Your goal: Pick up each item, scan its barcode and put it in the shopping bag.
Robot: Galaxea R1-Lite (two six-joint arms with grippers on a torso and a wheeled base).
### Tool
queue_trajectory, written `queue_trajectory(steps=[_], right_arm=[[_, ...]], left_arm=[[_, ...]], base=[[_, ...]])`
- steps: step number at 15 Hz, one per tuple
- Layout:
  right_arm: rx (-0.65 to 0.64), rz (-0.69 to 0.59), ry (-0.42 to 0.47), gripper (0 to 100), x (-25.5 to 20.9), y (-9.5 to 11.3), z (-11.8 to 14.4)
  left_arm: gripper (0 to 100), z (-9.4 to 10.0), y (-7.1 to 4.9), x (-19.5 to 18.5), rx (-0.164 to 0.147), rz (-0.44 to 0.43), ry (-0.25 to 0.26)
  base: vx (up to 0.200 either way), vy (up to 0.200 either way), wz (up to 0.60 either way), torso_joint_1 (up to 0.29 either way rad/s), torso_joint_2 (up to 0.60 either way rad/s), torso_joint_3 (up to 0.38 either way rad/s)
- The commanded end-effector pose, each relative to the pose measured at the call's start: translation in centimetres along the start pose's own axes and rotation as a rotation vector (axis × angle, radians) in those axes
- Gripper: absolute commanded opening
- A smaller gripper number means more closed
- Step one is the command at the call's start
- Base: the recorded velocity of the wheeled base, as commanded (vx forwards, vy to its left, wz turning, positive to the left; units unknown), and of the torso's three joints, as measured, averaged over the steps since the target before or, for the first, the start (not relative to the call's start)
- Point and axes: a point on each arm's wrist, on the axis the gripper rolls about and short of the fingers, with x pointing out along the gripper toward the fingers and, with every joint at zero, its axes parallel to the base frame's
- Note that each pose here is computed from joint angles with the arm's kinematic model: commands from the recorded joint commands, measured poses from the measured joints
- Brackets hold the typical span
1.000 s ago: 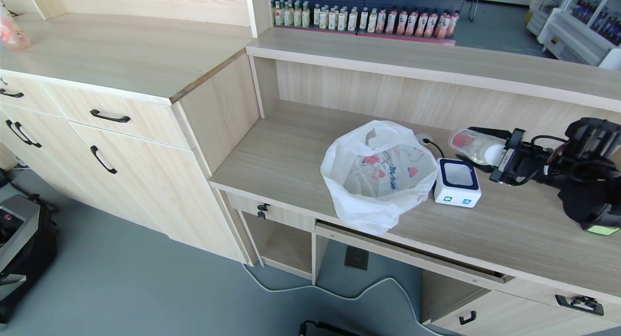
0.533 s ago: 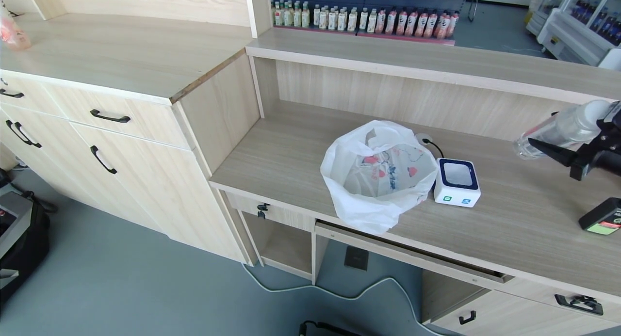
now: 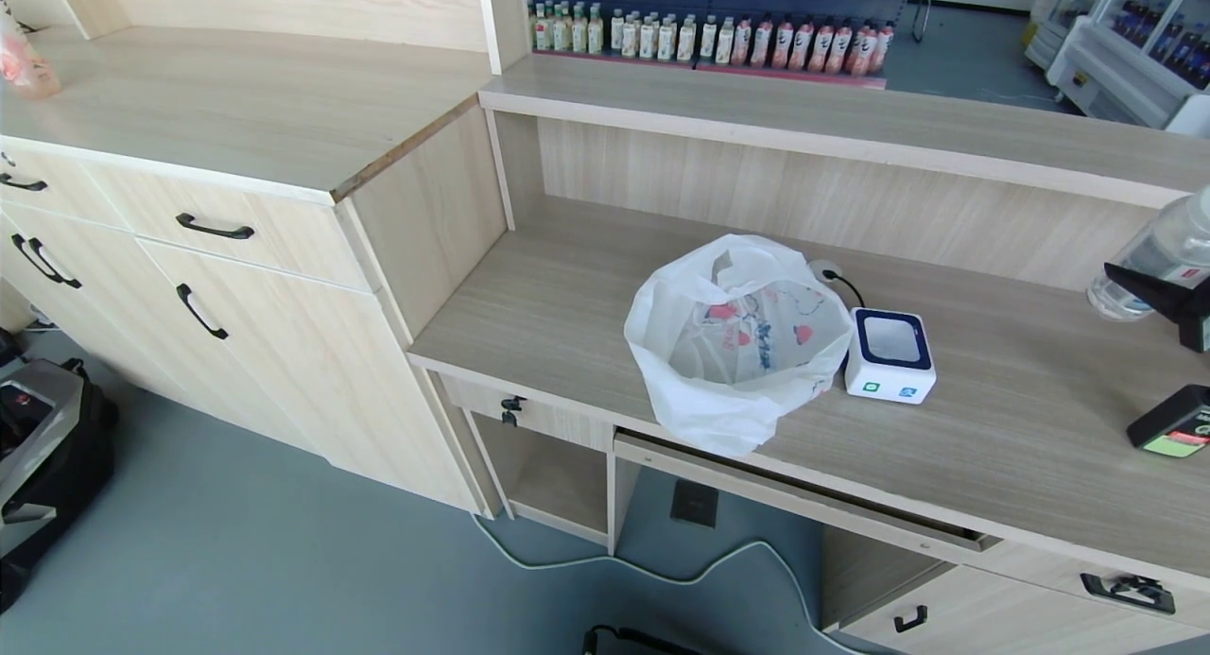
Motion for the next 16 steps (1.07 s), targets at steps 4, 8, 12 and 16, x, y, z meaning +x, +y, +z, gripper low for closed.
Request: queue_trajectory(steps=[4,8,12,16], right_arm=[[-0.013,-0.021,0.001,0,-0.8,-0.4,0.4],[-0.006,-0.031,0.007,0,0.7,0.1,0.6],[0.194,0.081,-0.035,0,5.4,4.1,0.8],[0.402,0.242,0.018,0,10.4,9.2,-2.1]], left_arm=[[100,0.0,0.0,0.0,0.0,0.001,-0.001],[100,0.0,0.0,0.0,0.0,0.001,-0.001],[100,0.0,0.0,0.0,0.0,0.001,-0.001],[100,0.0,0.0,0.0,0.0,0.001,-0.001]], base=[[0.0,0.0,0.45,0.001,0.0,0.003],[0.0,0.0,0.6,0.005,0.0,0.002],[0.0,0.0,0.45,0.001,0.0,0.003],[0.0,0.0,0.0,0.0,0.0,0.0]])
